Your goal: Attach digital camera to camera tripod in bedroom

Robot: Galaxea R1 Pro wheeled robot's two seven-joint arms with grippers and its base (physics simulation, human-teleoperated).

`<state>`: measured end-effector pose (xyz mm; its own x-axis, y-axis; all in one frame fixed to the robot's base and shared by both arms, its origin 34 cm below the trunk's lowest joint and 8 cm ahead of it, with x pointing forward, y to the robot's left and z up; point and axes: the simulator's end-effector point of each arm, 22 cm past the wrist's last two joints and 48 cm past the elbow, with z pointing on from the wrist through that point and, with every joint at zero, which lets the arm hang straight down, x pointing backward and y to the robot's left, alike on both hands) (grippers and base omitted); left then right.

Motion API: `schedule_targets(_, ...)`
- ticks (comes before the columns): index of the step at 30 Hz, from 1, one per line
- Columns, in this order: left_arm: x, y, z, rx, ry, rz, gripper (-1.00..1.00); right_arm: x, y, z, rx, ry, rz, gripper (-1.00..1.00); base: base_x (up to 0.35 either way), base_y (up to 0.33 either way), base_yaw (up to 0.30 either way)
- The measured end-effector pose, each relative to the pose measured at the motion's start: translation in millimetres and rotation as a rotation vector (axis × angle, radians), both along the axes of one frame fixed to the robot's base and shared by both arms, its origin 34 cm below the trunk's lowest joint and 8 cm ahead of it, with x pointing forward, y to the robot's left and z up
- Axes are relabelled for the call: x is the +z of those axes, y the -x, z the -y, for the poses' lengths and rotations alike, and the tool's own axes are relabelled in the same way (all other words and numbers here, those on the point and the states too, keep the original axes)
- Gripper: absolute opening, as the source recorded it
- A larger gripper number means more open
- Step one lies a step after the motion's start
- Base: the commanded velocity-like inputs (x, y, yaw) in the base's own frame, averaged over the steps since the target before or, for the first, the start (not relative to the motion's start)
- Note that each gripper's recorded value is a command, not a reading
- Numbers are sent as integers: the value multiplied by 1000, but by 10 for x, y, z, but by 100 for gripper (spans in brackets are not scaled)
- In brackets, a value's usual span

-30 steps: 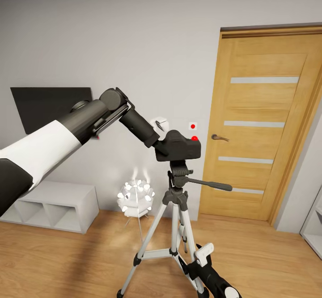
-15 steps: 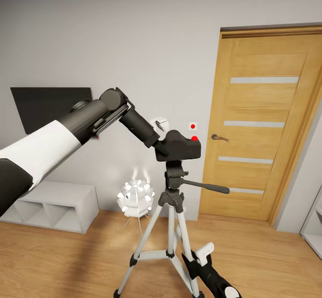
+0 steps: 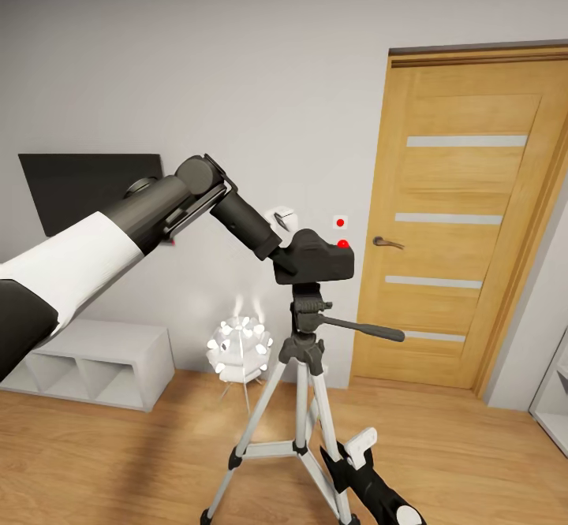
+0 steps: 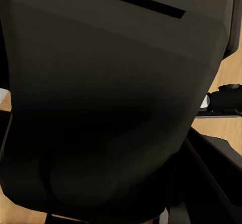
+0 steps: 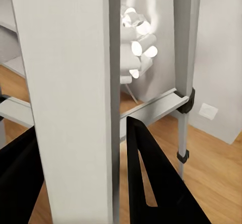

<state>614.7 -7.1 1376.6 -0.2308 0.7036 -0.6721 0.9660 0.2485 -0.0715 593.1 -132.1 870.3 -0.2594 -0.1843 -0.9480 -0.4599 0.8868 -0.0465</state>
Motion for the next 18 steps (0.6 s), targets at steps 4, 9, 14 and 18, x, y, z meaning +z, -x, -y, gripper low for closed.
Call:
schedule_targets(4,0,-2,-4,1,0,0,-100,-1,2,0,0,-1,0,-100,0,0,0)
schedule_targets(9,-1,-8,-11,3,0,-1,-100,0,0,-1,0,-1,-1,-100,0,0,0)
schedule_targets(14,-10,-20,-24,8,-2,-2,-100,1,-1,-1,1,-1,-1,-100,0,0,0)
schedule_targets(18,-16,-24,-27,9,-3,-3,-100,3,-2,2,-3,-4,-1,-100,0,0,0)
